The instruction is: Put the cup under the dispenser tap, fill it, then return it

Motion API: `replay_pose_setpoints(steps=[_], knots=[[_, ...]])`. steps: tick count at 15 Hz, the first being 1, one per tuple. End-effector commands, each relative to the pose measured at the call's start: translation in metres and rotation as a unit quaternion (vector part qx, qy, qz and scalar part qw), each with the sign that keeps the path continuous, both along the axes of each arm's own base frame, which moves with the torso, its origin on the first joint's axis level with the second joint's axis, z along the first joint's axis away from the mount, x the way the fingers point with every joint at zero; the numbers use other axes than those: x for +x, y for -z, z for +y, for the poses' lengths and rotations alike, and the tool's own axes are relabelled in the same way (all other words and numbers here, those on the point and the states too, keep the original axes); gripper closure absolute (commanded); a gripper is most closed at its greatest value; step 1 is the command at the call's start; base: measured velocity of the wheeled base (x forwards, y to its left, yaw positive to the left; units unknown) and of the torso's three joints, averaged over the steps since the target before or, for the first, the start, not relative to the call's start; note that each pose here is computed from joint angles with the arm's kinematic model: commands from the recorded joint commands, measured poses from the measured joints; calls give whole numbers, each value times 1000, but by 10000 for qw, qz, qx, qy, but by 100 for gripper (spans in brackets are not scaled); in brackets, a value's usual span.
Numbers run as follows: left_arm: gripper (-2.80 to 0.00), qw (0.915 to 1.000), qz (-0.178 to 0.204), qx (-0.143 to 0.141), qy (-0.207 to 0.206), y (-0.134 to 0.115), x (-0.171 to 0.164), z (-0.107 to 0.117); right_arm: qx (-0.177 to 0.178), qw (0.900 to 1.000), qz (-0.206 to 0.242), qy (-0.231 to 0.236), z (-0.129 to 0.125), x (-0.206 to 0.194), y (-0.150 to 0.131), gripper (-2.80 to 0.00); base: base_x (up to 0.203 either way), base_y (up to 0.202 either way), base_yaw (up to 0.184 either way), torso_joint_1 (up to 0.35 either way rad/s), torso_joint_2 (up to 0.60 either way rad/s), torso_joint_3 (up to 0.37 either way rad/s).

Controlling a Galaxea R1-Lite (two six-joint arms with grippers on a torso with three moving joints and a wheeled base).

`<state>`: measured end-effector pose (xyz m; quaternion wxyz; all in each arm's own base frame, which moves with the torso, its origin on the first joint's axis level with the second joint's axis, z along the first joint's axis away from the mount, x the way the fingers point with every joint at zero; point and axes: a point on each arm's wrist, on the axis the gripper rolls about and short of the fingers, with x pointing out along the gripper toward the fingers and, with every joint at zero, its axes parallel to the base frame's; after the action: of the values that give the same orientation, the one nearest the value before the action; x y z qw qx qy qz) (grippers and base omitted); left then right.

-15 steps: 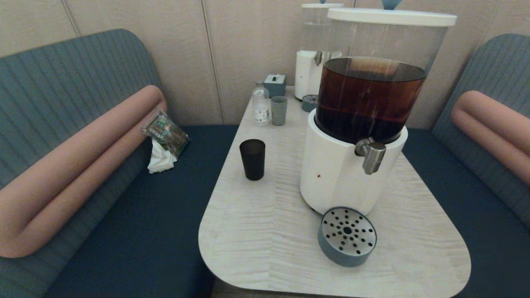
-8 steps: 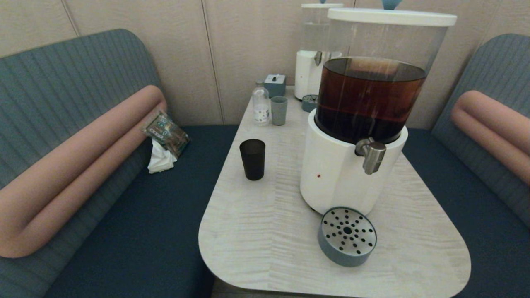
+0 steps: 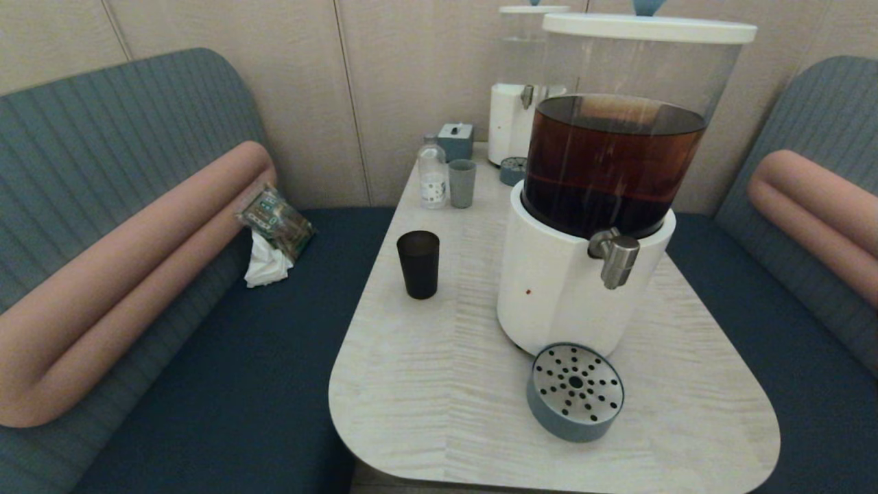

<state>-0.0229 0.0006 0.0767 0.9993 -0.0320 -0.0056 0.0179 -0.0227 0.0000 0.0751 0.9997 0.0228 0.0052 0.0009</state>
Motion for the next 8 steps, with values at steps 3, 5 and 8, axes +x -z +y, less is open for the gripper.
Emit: replay_pose_setpoints(steps=[3, 5, 8], knots=[[0, 10000, 19, -11, -3, 1, 0, 0, 2, 10000, 2, -5, 0, 0, 0, 0, 0, 0, 0, 0, 0, 0], [0, 10000, 19, -11, -8, 1, 0, 0, 2, 10000, 2, -5, 0, 0, 0, 0, 0, 0, 0, 0, 0, 0], [0, 10000, 19, -11, 0, 1, 0, 0, 2, 10000, 1, -5, 0, 0, 0, 0, 0, 0, 0, 0, 0, 0]])
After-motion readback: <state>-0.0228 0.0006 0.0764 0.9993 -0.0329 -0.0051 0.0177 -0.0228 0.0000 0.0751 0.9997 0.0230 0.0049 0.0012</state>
